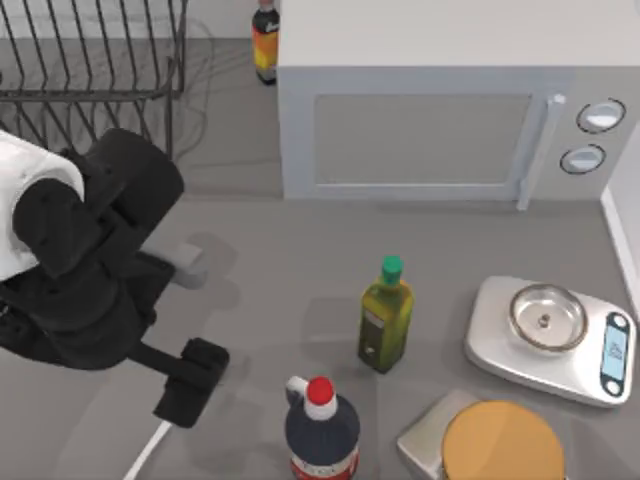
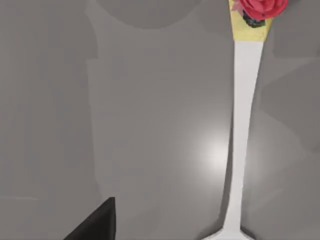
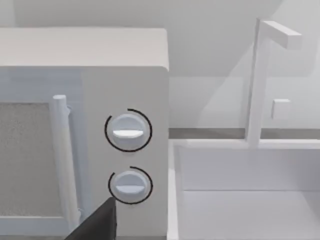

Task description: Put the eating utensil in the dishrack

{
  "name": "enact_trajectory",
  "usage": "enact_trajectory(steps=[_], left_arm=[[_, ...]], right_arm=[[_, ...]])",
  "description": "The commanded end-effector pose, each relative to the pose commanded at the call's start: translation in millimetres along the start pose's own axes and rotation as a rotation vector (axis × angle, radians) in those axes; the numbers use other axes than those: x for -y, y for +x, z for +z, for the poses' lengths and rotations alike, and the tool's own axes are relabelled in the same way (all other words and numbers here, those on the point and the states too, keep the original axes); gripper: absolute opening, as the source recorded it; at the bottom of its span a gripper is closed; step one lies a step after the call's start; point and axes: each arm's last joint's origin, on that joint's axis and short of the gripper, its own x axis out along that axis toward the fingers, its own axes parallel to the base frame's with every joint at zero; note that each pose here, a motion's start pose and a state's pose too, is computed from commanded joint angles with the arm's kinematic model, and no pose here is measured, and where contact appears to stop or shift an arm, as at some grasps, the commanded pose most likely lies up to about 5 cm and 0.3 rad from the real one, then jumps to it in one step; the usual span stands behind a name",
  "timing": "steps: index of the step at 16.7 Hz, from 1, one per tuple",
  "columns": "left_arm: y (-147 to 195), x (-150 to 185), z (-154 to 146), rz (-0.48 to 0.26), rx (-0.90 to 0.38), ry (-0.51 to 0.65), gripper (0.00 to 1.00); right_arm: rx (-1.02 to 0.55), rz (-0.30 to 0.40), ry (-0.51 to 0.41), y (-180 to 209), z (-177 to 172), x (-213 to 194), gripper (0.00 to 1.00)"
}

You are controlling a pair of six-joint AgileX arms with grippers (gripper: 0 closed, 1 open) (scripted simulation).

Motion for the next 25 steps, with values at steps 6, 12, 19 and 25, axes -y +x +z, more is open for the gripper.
enact_trajectory(steps=[6, 12, 19, 25], left_arm=[[2.8, 8.4, 11.0, 0.005, -0.067, 0.025, 1.0], [21.0, 7.9, 11.8, 0.005, -0.069, 0.025, 1.0], [95.3, 8.0, 6.5, 0.004, -0.063, 0.025, 1.0], [102.5, 7.8, 4.2, 0.005, -0.067, 0.025, 1.0]], right_arm=[[0.0, 0.0, 0.0, 0.0, 0.0, 0.0, 1.0], [0.0, 0.0, 0.0, 0.0, 0.0, 0.0, 1.0], [0.0, 0.0, 0.0, 0.0, 0.0, 0.0, 1.0], [0.0, 0.0, 0.0, 0.0, 0.0, 0.0, 1.0]])
